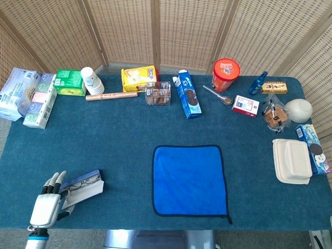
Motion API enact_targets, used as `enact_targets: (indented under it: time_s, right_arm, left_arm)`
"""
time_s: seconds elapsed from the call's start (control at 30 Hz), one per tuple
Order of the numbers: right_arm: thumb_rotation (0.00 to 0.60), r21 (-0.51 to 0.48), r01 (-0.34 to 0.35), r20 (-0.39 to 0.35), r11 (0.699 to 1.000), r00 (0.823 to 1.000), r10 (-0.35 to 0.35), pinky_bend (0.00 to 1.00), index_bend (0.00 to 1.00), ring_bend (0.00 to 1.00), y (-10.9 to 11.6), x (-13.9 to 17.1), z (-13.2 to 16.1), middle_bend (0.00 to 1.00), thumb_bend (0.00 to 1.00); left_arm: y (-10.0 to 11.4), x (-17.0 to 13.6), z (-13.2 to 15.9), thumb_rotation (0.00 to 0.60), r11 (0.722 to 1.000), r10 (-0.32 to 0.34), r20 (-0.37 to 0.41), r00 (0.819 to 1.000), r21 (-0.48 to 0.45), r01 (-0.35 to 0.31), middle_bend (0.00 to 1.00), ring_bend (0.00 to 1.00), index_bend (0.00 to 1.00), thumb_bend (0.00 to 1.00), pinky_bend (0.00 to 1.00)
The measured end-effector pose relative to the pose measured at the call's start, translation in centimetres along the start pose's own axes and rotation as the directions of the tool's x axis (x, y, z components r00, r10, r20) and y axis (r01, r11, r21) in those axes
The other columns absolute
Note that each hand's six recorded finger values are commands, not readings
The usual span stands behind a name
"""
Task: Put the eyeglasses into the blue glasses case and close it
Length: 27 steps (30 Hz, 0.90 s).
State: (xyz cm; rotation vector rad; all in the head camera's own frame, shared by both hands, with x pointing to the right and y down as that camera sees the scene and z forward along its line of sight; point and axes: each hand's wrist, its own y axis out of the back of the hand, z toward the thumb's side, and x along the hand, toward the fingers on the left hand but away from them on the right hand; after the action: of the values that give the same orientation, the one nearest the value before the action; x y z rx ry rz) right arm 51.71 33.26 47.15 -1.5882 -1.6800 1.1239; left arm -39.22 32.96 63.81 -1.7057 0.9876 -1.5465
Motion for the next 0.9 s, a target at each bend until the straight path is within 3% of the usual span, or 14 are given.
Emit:
enact_targets:
  time_s: [0.9]
  right_arm:
    - [0.339,-0.015,0.001,0.001,1.0,1.0,-0.001,0.13,0.0,0.0,-0.1,-0.1,-0.1,0.13,0.33]
  left_arm:
    - [0.7,0.4,-2.0,0.467,0.999,0.008,-0.089,0.996,0.038,-0.004,0.0,0.0,0.15,0.3,0.09]
